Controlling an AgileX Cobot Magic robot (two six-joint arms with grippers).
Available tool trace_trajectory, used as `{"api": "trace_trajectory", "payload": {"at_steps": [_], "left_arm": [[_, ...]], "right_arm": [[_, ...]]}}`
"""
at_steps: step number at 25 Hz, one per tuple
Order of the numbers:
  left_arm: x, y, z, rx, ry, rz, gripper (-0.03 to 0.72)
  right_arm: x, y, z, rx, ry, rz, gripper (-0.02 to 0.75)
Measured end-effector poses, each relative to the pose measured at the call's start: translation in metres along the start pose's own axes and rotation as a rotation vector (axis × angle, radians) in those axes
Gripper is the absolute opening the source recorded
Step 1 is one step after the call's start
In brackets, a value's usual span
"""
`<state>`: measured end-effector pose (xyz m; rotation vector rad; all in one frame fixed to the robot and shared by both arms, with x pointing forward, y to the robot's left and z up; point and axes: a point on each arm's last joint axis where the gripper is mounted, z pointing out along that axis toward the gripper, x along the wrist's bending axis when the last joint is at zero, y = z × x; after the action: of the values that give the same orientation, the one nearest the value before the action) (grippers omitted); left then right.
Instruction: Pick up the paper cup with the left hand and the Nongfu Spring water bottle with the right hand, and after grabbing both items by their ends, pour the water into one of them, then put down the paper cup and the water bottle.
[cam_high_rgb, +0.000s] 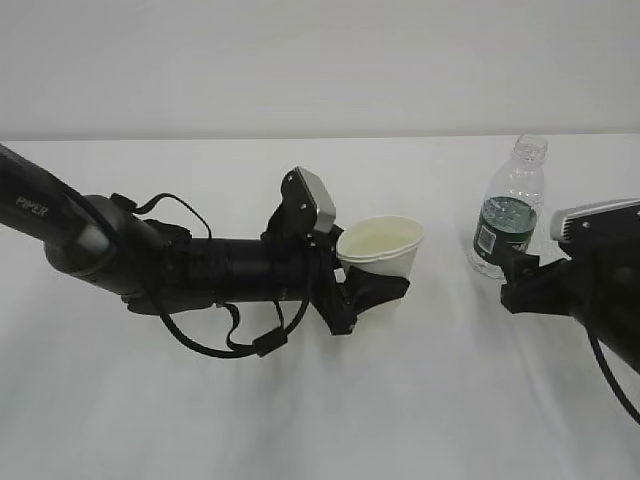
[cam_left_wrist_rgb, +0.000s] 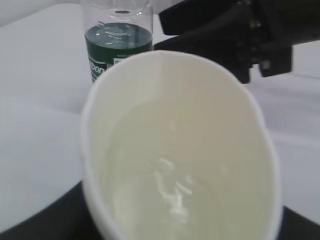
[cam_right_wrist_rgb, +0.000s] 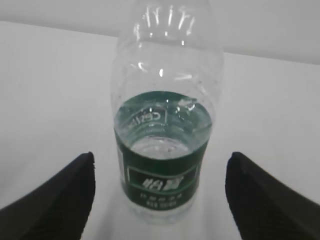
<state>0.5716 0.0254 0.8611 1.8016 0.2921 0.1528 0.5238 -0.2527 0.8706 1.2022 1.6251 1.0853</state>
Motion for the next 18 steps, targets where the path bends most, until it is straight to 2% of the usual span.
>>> {"api": "trace_trajectory", "payload": {"at_steps": [9,18], "left_arm": [[0.031,0.006,-0.024,-0.027,0.104,-0.016,0.421],[0.057,0.005,-0.048,-0.038,0.185,-0.014,0.421]], "right_arm": [[0.001,0.002,-0.043,0.024,0.007,-0.002,0.606],[0.002,0.0,-0.05,0.032,0.021,-0.009,0.596]]}}
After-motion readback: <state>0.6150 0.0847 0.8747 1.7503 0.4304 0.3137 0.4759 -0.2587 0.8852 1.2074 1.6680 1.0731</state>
